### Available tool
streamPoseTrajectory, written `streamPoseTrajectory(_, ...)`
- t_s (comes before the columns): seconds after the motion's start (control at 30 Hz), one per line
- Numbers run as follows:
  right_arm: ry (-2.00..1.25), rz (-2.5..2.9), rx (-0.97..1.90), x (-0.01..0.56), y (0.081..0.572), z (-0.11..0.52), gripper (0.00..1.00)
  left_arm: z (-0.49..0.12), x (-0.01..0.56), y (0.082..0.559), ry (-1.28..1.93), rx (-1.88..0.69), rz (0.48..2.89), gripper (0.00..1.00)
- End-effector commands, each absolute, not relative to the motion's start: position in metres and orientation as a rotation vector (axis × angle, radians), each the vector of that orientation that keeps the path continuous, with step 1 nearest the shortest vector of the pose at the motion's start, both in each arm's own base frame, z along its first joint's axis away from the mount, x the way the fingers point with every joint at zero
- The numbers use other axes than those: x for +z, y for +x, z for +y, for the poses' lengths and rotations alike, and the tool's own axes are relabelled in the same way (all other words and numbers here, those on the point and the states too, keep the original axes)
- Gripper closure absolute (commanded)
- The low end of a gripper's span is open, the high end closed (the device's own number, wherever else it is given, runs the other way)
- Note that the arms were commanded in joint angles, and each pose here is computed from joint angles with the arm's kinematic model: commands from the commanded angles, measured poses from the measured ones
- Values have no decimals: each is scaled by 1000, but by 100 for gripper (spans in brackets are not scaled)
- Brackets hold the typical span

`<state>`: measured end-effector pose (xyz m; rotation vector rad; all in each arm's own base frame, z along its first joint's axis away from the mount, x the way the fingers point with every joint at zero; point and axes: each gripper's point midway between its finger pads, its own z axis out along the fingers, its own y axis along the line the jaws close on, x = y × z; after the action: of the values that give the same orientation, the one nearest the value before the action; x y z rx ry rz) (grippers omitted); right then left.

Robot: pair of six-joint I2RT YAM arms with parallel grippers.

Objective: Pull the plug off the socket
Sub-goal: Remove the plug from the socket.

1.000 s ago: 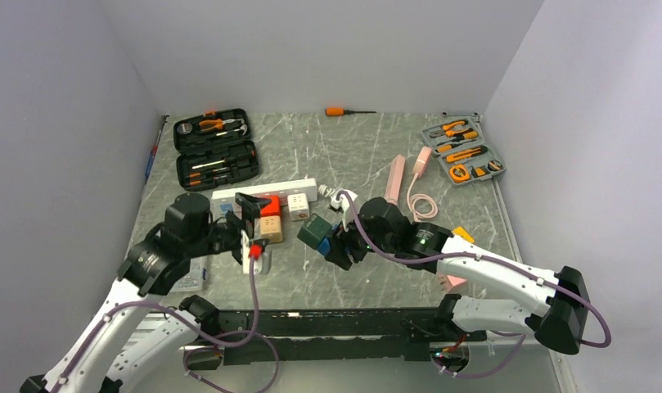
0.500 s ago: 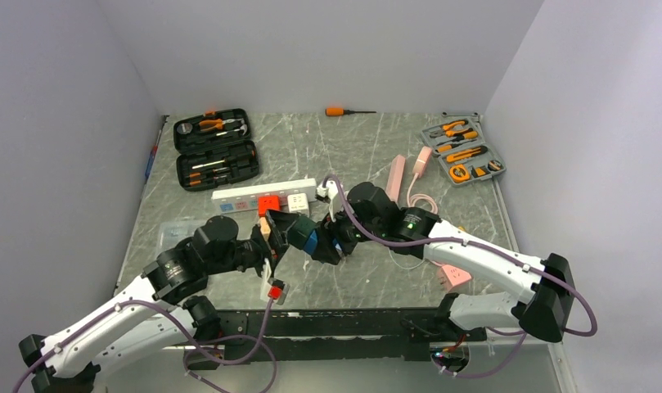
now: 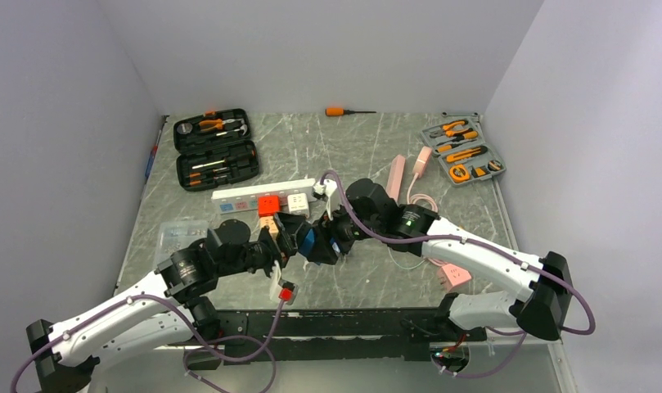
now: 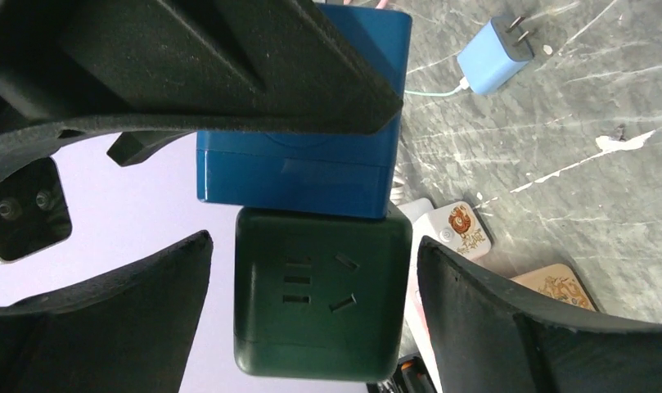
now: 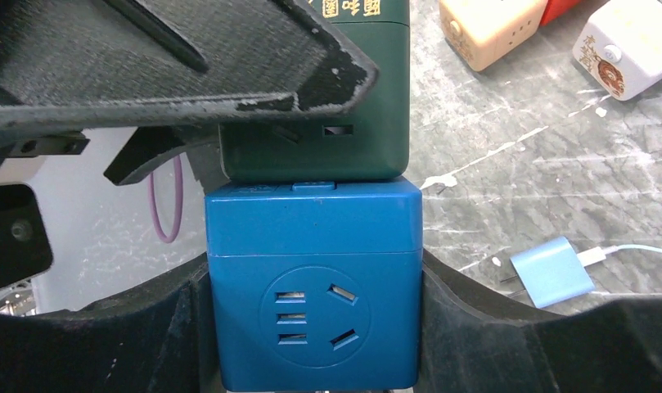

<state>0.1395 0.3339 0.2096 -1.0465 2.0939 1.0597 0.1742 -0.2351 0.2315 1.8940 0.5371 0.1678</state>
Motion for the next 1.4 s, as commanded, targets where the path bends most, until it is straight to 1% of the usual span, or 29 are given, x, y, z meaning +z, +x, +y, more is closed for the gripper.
streamPoseTrajectory(0.0, -1024, 1923, 1172, 258, 145, 355, 100, -242, 247, 180, 1846, 202, 529, 9)
streamPoseTrajectory(0.03, -1024, 1919, 1176, 259, 145, 356, 100, -243, 247, 180, 1850, 202, 533, 15)
streamPoseTrajectory(0.2, -1032, 1918, 1179, 259, 148, 362, 100, -249, 244, 174, 1877, 204, 488, 33)
streamPoseTrajectory(0.3, -1033, 1912, 1174, 262, 152, 365, 100, -250, 240, 169, 1893, 186, 486, 48)
streamPoseTrajectory(0.33, -1033, 1912, 1170, 262, 153, 365, 100, -251, 238, 168, 1899, 182, 482, 55)
streamPoseTrajectory(0.37, -1029, 1910, 1168, 263, 154, 365, 100, -251, 237, 167, 1903, 181, 474, 63)
streamPoseTrajectory(0.47, -1017, 1913, 1166, 263, 158, 363, 100, -252, 235, 168, 1901, 198, 478, 96)
streamPoseTrajectory(0.5, -1011, 1914, 1168, 263, 158, 361, 100, -251, 234, 170, 1900, 208, 487, 100)
streamPoseTrajectory(0.7, -1012, 1973, 1171, 245, 149, 349, 100, -242, 225, 179, 1918, 290, 511, 100)
streamPoseTrajectory(0.97, -1042, 2105, 1201, 216, 121, 326, 100, -235, 211, 188, 1950, 340, 536, 100)
streamPoseTrajectory(1.17, -1023, 2148, 1211, 213, 106, 308, 100, -224, 198, 198, 1982, 378, 572, 100)
streamPoseTrajectory(1.37, -1025, 2203, 1213, 207, 92, 293, 100, -211, 181, 199, 2039, 431, 525, 100)
